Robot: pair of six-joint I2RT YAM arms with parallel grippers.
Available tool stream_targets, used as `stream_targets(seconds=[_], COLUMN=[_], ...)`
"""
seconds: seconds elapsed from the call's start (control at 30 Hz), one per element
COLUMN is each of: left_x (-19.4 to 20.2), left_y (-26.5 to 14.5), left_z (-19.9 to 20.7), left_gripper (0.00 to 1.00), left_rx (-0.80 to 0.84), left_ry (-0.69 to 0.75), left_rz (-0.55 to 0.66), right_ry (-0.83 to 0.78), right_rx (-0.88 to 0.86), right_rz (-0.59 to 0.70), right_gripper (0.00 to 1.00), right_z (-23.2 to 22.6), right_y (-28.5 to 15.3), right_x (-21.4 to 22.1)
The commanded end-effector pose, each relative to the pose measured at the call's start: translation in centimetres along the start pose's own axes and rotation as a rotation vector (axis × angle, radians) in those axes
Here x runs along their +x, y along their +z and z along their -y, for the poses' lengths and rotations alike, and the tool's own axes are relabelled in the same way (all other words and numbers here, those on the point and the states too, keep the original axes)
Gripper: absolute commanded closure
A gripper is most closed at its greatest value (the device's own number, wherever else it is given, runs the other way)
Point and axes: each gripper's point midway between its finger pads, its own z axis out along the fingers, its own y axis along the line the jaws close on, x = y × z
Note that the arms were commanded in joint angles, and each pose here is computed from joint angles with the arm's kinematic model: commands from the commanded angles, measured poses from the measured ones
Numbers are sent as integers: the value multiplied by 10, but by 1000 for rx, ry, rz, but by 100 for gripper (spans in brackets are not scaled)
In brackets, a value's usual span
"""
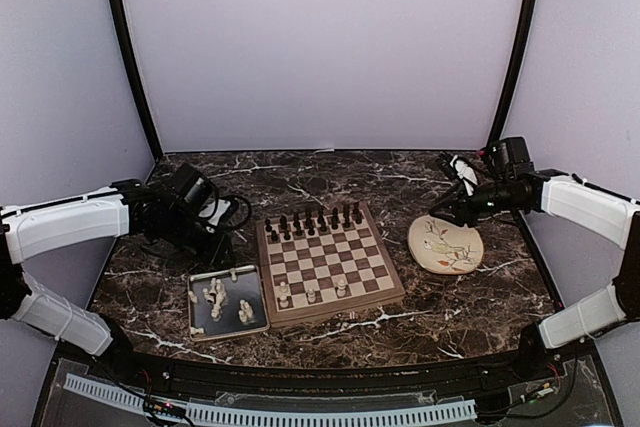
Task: Set up the chess pieces on the board
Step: Pick up the knight from the storage box.
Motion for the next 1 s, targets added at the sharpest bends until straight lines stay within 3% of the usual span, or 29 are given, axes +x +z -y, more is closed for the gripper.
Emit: stream_targets(seconds=[0.0, 0.1, 0.97], left_x=[36, 51, 68], left_y=[-8, 0, 42], left_z=[-11, -14, -14], left_gripper=[69, 71, 83], left_rx=[-74, -103, -120], left_ry=[-118, -131, -111], left_rz=[-141, -209, -308], right_ry=[-43, -51, -70], right_rx=[3, 18, 45], right_rz=[31, 13, -22], right_gripper=[63, 64, 64], right_z=[2, 6, 11], right_y=[-2, -1, 1], right_x=[-8, -5, 3])
